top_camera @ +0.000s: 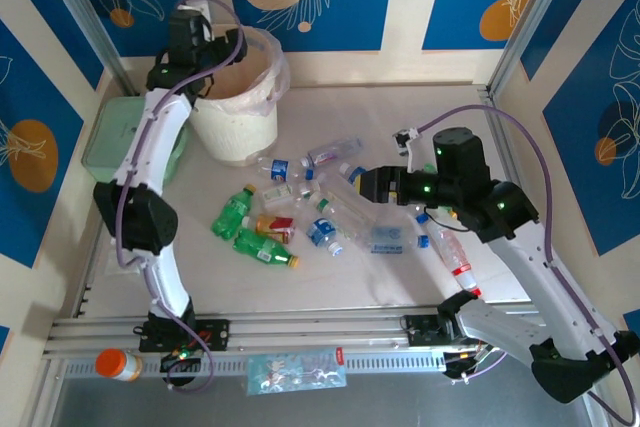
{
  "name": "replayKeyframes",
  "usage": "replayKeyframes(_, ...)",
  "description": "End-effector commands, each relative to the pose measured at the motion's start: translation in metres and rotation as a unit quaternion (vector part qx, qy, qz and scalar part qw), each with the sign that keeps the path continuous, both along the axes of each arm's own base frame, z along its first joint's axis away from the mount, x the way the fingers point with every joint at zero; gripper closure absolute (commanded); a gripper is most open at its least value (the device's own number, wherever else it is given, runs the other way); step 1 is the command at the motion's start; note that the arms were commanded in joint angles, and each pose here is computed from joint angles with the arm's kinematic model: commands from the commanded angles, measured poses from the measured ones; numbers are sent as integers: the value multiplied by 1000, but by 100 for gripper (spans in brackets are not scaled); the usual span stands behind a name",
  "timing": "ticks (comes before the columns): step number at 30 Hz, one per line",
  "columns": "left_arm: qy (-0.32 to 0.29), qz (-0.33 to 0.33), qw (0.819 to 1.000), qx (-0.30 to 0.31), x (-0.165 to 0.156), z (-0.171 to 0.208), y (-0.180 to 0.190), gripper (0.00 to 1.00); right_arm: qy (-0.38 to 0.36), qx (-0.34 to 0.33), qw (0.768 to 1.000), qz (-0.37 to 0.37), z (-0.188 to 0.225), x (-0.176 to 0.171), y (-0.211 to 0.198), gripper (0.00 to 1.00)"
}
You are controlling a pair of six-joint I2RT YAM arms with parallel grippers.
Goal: Put the plastic bottles in the bin
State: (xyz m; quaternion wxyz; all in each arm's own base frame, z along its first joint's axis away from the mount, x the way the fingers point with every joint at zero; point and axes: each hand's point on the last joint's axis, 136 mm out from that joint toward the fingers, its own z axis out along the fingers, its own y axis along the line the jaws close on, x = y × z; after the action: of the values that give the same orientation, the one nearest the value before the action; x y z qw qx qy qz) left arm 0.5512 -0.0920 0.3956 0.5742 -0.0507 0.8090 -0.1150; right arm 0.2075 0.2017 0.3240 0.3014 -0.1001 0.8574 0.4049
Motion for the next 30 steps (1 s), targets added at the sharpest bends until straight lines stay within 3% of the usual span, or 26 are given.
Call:
replayKeyframes(1, -28, 3, 999, -22, -49, 44, 3, 16, -20, -19, 1000, -1, 4, -6, -6, 29)
replayKeyframes(9, 28, -31, 992, -118, -171, 18, -8, 21, -2, -66, 998, 12, -26, -17, -1, 29)
replayKeyframes(13, 85, -98, 979, -158, -228, -19, -26, 21, 10, -115, 993, 26, -50, -26, 3, 29)
replayKeyframes(17, 150, -127, 970, -144, -274, -63, -30, 21, 23, -189, 980, 59, -74, -35, 12, 31)
replayKeyframes(21, 201, -117, 965, -117, -305, -104, -21, 21, 37, -256, 960, 105, -102, -42, 31, 32)
replayKeyframes(27, 260, -130, 943, -163, -331, -161, -30, 21, 65, -315, 935, 151, -148, -40, 71, 33)
replayKeyframes(30, 259, -144, 940, -167, -337, -171, -34, 21, 77, -330, 929, 151, -169, -25, 84, 33)
